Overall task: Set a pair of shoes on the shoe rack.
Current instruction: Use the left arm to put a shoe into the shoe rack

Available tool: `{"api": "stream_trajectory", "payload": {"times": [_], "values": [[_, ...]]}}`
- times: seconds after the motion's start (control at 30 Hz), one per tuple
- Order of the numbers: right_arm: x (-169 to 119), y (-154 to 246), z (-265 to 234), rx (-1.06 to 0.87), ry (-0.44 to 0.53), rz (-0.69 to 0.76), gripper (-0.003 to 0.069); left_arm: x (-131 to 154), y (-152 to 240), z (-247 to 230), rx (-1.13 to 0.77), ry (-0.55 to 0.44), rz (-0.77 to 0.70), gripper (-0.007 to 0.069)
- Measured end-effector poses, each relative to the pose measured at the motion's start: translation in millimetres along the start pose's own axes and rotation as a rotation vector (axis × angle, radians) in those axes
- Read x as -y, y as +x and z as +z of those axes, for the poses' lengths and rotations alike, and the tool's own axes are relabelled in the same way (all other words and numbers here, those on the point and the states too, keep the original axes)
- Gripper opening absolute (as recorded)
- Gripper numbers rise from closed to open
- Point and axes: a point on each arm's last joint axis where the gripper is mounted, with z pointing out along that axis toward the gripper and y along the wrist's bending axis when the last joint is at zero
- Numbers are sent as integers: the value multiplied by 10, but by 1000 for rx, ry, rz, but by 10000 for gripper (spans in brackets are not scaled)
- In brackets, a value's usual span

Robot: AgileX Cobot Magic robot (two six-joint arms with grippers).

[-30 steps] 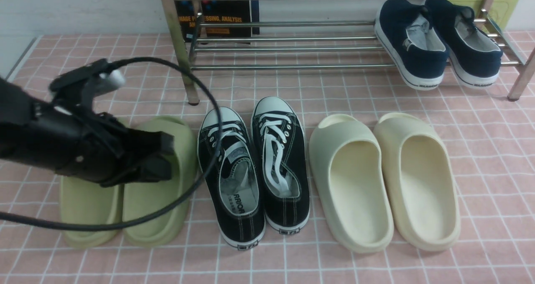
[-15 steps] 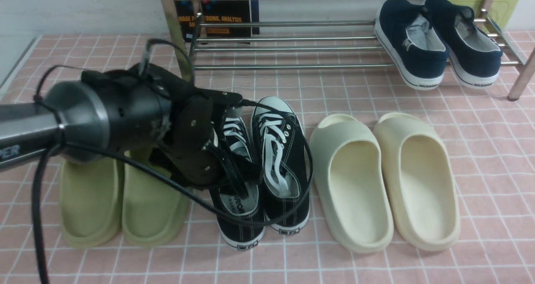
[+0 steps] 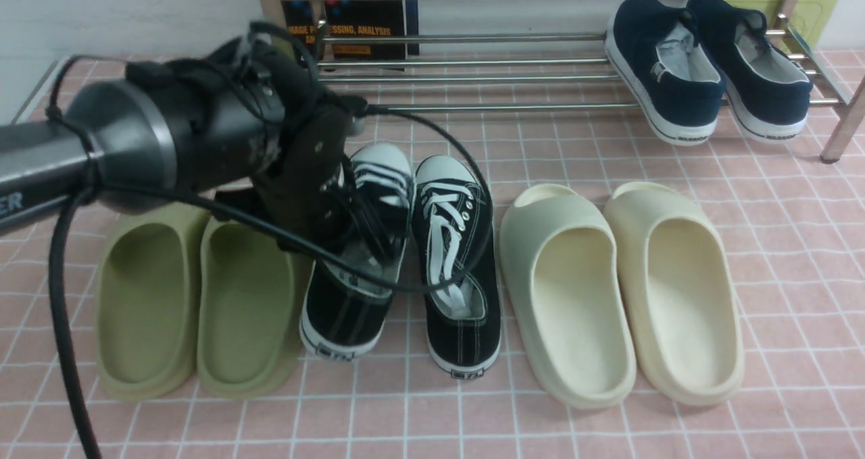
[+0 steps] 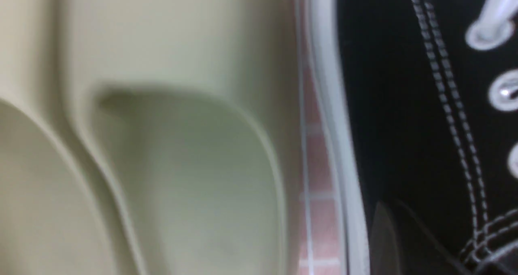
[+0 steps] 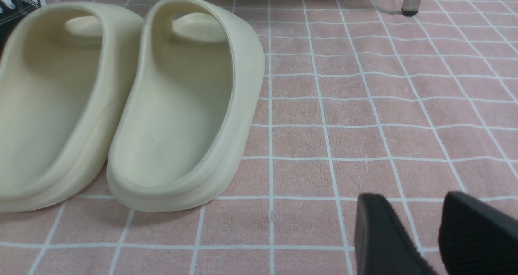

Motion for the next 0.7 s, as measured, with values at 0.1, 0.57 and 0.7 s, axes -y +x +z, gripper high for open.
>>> {"api": "stream_trajectory", "payload": {"times": [0.1,0.57,0.7], "values": [[0,0,0,0,0,0,239,26,-229,-170,83,15,21,12],[0,0,0,0,0,0,239,202,-1120,469,149,1,-67,12],[0,0,0,0,0,0,239,105,-1349,677,188,1,-122,15]]}}
